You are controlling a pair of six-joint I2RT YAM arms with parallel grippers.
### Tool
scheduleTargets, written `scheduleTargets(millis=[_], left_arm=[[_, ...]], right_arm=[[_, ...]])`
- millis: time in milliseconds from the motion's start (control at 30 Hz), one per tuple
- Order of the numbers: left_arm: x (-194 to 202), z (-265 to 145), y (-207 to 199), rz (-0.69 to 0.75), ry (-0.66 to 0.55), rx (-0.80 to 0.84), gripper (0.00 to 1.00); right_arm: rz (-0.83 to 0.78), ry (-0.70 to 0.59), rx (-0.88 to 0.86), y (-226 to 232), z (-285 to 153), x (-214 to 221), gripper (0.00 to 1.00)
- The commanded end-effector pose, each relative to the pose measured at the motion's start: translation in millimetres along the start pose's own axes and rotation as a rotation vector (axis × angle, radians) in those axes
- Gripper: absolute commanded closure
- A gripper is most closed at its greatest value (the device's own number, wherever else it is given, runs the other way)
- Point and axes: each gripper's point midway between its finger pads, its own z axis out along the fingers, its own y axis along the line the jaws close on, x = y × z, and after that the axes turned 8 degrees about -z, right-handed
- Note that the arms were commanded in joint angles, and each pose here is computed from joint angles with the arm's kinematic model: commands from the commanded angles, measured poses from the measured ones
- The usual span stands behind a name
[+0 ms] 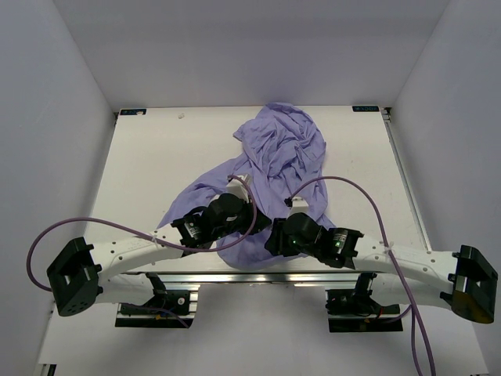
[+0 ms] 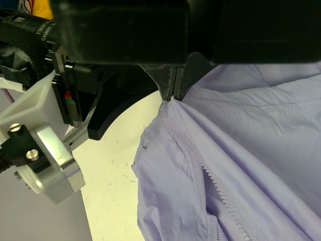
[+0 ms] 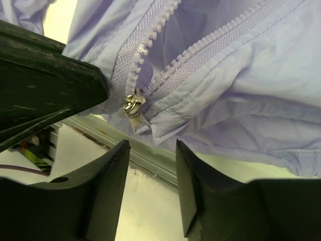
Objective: Zip up the jacket
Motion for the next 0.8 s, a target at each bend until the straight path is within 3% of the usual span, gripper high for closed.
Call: scheduleTargets(millis=[0,300,500,633,767], left_arm=[[-12.3,-8.8,-16.7,-0.005,-0.043,0.044,1.00],[-12.3,-9.5,-18.2,-0.024,-0.049,0.049,1.00],[-11.8,-10.7,-20.6,-0.035,-0.048,0.055,1.00],[-12.8,-12.0,-20.1,-0.039,-0.057,0.054,1.00],[-12.5,-13.4,-19.4,-0.041,-0.059,0.054,1.00]], right_arm=[[-0.007,-0.050,-0.011,7.7,2.3,-15.2,0.51],[0.022,-0.122,-0.004,15.5,10.2,-25.9,0.53],[0.014,-0.187,0.096,11.6,16.3,-31.8,0.54],[0.033,-0.186,0.161,4.9,15.8,-30.5,0.74],[0.059,-0.228,0.194,-4.5,10.3,-31.0,0.77]])
